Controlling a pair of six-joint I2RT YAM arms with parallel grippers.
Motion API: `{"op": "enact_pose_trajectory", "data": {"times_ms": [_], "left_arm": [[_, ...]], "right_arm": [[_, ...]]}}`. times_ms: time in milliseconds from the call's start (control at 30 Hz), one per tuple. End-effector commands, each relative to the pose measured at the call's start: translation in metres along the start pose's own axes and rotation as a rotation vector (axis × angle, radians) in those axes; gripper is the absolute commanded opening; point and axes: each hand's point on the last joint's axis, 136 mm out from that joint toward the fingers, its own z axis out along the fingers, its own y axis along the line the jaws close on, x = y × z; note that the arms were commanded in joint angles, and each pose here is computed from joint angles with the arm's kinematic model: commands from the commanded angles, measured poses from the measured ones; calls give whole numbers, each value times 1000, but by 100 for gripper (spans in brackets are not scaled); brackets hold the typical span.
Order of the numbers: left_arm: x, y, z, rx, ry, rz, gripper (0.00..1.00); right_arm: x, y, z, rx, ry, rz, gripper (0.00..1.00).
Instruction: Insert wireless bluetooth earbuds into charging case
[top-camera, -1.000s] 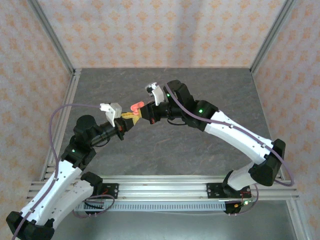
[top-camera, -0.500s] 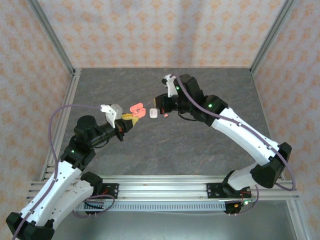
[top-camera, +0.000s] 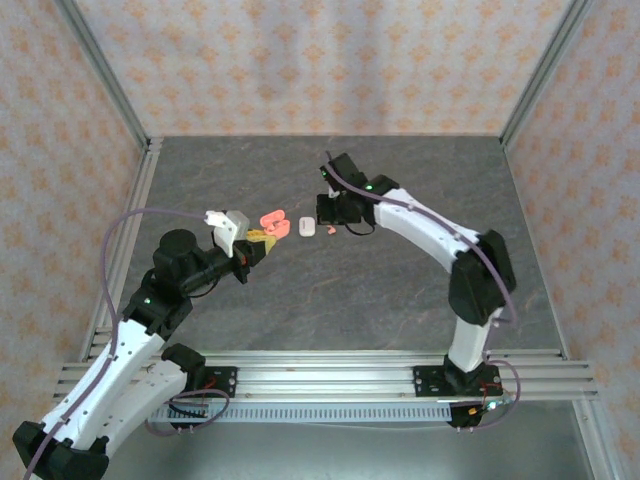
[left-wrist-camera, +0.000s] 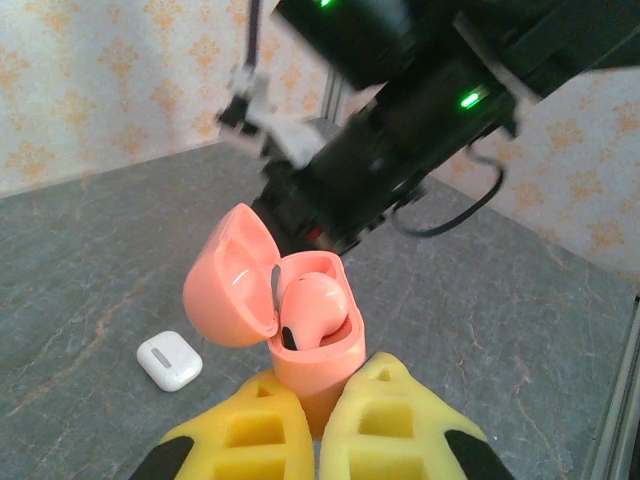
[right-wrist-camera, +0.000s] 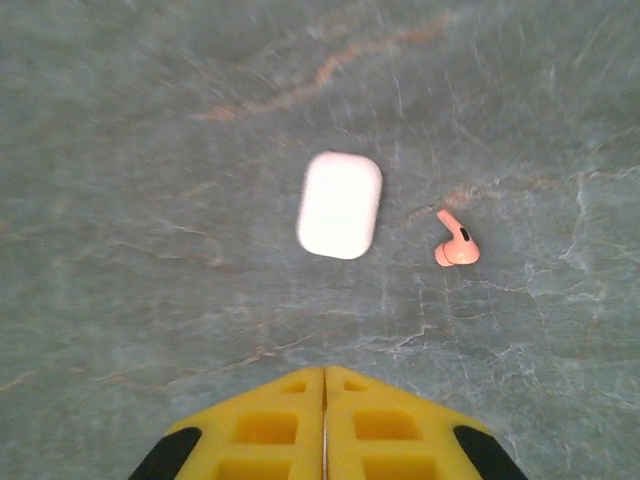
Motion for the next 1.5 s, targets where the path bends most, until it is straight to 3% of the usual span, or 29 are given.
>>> {"op": "enact_pose_trajectory", "data": {"times_ms": [0,267,667,1467], "left_arm": [[-1,1,-1,-13,4,27,0],[5,5,1,-29,7,8,0],[6,7,3,-35,11,10,0],[3,2,0,-11,-16,-25,0]], "right_arm": [[-14,-14,20,21,12,43,7],[-17,-31,89,8,140,75,5],[-6,-48,118,74,193,49,5],[42,-101,93,217,304,88,5]]}}
